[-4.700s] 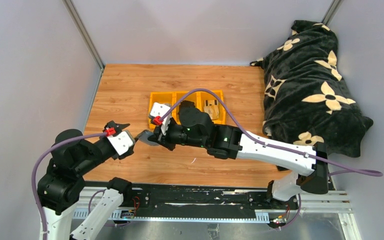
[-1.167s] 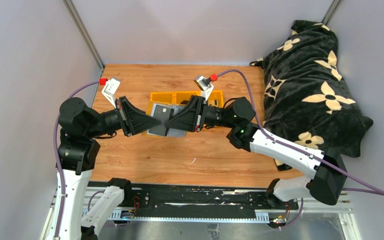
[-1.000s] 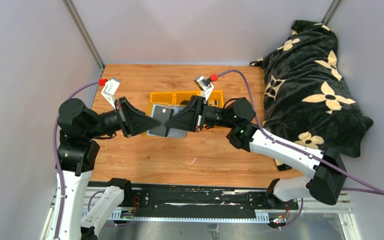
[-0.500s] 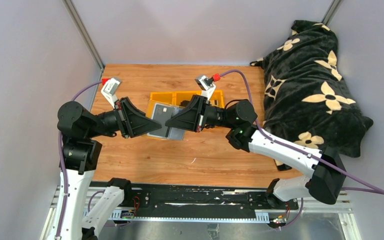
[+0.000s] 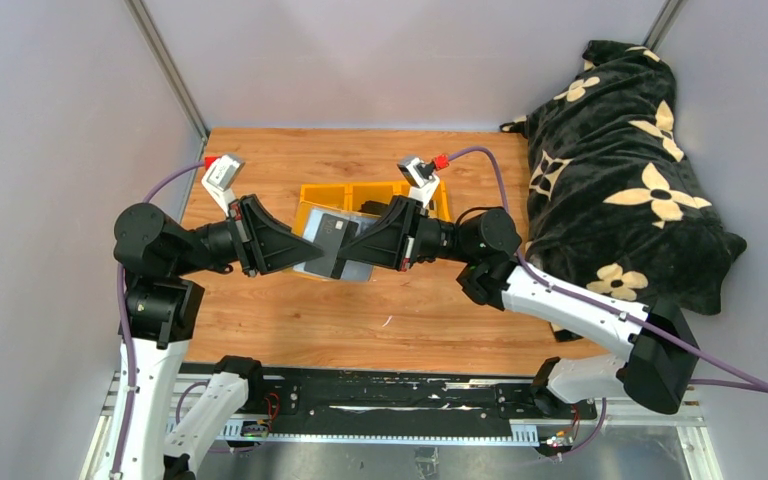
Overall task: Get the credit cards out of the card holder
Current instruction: Remove the credit card from the card holder.
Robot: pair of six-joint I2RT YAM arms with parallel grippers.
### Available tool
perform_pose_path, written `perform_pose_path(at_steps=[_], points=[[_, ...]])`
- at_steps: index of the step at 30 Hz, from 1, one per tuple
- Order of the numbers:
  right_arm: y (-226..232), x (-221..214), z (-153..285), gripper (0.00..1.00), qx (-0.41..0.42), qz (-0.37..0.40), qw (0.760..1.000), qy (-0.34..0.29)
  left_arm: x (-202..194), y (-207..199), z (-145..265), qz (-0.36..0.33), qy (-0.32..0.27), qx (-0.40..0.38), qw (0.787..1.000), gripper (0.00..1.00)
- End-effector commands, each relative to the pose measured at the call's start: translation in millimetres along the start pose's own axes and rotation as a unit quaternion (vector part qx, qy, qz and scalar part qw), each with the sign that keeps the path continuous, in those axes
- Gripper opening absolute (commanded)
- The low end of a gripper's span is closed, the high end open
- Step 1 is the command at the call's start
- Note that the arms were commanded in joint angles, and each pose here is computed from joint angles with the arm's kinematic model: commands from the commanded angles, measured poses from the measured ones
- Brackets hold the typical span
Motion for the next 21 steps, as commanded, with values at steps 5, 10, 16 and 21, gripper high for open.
perform_pose_path(at_steps=[5, 10, 16, 21], points=[[7.0, -1.0, 6.4, 0.07, 0.01, 0.012, 1.0, 0.007, 11.9, -15.9, 2.1, -0.046, -0.017, -0.007, 0.999, 0.0], [12.7, 6.5, -2.3, 0.26, 0.027, 0.013, 1.0, 0.001, 11.0, -12.4, 2.9, -0.059, -0.024, 0.01, 0.998, 0.0], [15.1, 10.2, -8.2, 0.19, 0.05, 0.0, 0.999, -0.001, 7.1, -7.2, 5.0, -0.075, -0.017, 0.033, 0.996, 0.0], [19.2, 9.0, -3.0, 0.0, 0.055, 0.008, 0.998, -0.002, 5.7, -3.7, 6.6, -0.09, -0.009, 0.05, 0.995, 0.0]])
Point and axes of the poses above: each gripper's point midway between its finger pads, its own z axis back along the fingers, its own y axis along the line the jaws close on, x = y × z, the point moved 4 cm from there along z, back along the fingers, and after that the axes turned 11 degrees about -z, right-handed, at the moved point
